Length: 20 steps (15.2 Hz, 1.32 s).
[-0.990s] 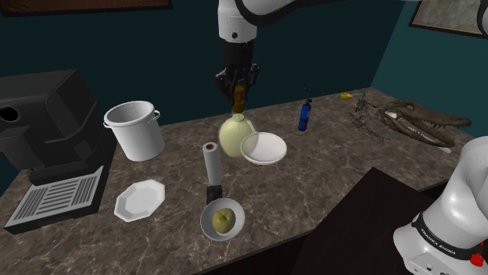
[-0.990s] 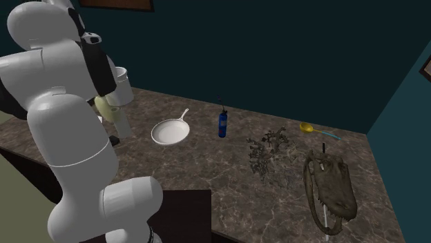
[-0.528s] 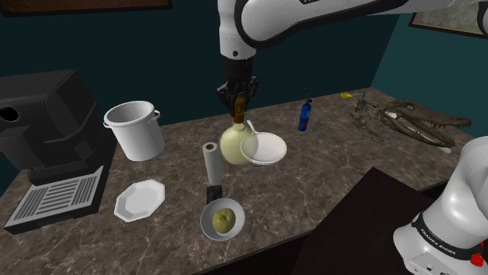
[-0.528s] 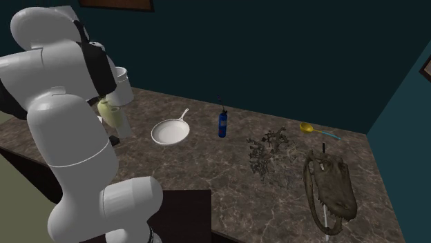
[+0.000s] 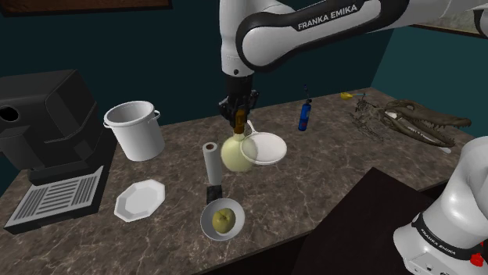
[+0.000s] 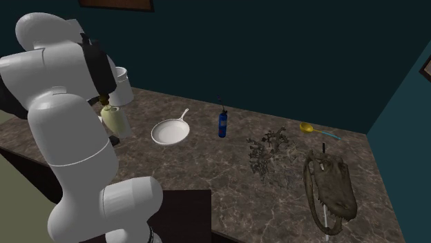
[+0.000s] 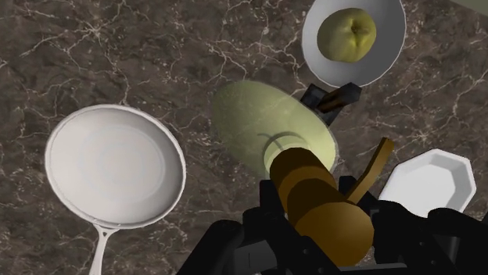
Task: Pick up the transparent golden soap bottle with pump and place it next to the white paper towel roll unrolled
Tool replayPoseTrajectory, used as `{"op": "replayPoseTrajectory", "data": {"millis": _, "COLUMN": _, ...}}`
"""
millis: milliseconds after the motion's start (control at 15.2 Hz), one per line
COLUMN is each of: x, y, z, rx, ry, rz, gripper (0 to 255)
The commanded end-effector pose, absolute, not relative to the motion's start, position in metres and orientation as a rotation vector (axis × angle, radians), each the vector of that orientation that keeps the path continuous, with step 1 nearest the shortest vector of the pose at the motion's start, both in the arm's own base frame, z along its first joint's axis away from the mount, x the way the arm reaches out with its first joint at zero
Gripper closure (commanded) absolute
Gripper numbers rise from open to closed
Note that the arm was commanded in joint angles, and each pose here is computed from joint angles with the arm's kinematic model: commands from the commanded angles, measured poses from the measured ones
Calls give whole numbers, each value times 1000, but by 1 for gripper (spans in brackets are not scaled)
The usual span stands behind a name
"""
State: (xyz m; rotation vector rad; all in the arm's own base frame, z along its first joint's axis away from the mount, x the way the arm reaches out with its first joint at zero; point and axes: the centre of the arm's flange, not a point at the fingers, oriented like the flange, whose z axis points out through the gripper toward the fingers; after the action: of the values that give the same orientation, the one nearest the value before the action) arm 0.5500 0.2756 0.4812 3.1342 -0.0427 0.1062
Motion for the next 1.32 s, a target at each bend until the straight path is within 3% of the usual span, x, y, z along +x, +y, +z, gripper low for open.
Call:
{"op": "replayPoseTrajectory", "data": {"millis": 0, "x": 549, "y": 275, "z": 471, "rx": 3135, "ry": -43, "rz": 108, "gripper": 255}}
{"op": "replayPoseTrajectory", "data": {"millis": 1254, "x": 549, "y": 275, "z": 371, "rx": 3135, "ry": -43, "rz": 108, "gripper": 255}}
